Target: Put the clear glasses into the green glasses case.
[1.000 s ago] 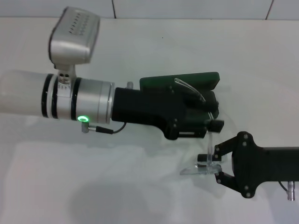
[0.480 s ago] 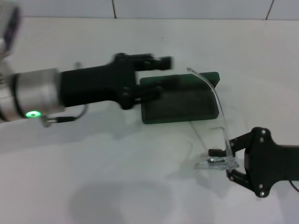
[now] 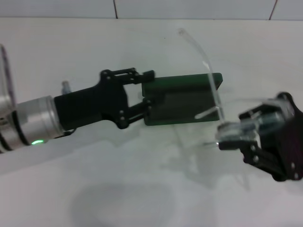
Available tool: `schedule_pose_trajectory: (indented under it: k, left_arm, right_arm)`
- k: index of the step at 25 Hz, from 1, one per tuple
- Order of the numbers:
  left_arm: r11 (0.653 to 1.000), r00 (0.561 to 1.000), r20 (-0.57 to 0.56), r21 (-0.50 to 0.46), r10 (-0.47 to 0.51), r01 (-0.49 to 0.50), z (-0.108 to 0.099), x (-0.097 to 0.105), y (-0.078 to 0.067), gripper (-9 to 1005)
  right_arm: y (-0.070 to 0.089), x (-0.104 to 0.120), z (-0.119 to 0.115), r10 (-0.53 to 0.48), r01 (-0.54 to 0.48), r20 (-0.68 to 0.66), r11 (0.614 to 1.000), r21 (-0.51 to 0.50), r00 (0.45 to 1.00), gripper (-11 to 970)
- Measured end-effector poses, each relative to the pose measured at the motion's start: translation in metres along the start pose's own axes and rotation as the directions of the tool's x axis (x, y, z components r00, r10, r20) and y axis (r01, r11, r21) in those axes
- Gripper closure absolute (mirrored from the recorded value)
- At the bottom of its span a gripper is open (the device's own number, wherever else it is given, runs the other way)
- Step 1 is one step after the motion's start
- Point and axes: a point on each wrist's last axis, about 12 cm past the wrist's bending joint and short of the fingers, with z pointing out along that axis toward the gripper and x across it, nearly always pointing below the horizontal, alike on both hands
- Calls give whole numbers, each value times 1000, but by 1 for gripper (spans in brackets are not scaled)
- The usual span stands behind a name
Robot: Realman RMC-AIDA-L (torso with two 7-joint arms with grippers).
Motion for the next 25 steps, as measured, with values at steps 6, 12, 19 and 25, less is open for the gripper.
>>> schedule_pose_trajectory:
  k: [6, 12, 19, 25]
  left_arm:
    - [997, 997, 33, 33, 71, -72, 22, 5, -4, 521]
    - [989, 987, 65, 18, 147, -148, 28, 6, -5, 521]
    - [981, 977, 97, -14, 192, -192, 28, 3, -4, 521]
    - [973, 965, 124, -55, 231, -226, 24, 7, -9, 521]
  right_arm:
    - [-20, 4, 21, 300, -298, 28, 953, -61, 954, 842]
    - [-23, 13, 24, 452, -452, 10, 892, -23, 892, 842]
    - [-25, 24, 26, 580, -578, -24, 814, 51, 814, 842]
    - [-24, 26, 25, 624, -622, -40, 781, 59, 780, 842]
